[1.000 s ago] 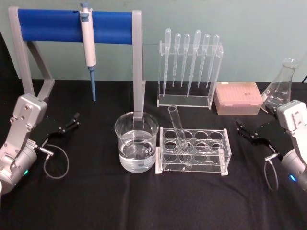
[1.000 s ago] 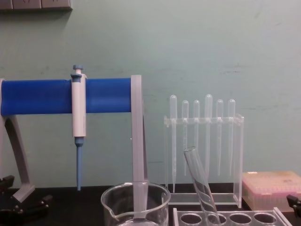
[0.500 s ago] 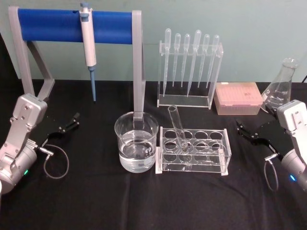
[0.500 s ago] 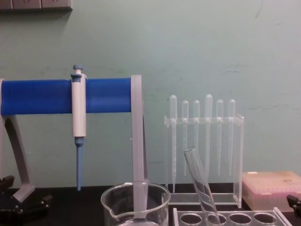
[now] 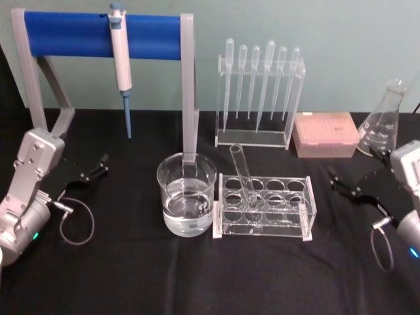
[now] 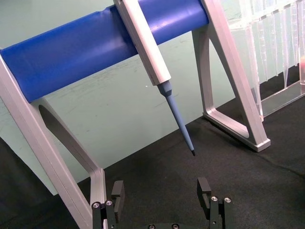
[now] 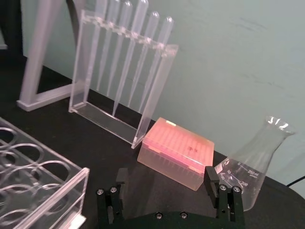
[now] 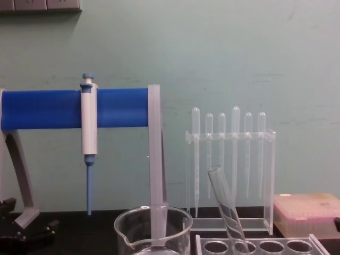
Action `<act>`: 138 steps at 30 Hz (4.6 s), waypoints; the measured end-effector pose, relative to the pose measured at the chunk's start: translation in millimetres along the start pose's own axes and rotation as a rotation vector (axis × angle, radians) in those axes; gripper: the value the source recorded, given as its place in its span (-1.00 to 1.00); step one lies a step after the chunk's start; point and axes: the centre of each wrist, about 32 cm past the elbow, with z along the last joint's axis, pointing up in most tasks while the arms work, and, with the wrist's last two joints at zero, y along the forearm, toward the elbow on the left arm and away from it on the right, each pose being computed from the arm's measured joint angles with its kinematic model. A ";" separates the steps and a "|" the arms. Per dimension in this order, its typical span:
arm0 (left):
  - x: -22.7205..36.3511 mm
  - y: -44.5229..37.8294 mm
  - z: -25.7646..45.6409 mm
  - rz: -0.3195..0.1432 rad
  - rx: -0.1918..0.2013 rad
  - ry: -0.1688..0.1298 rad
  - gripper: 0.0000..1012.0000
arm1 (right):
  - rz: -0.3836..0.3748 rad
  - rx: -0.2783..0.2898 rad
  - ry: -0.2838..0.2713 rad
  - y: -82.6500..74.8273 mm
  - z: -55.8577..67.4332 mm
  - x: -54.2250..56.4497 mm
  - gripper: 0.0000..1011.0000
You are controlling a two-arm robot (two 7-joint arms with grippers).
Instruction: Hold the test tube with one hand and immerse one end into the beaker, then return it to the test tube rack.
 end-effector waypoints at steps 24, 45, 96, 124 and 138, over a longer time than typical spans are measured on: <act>0.0 0.0 0.0 0.000 0.000 0.000 0.98 | 0.483 0.058 0.043 -14.8 77.8 -6.0 0.98; 0.0 0.0 0.0 0.000 0.000 0.000 0.98 | 0.546 0.059 0.060 45.2 88.4 -34.5 0.98; 0.0 0.0 0.0 0.000 0.000 0.000 0.98 | 0.391 0.247 0.318 15.7 121.5 -26.3 -0.56; 0.0 0.0 0.0 0.000 0.000 0.000 0.98 | 0.384 0.245 0.320 15.1 122.6 -26.4 -0.56; 0.0 0.0 0.0 0.000 0.000 0.000 0.98 | 0.384 0.245 0.319 15.1 122.7 -26.3 -0.56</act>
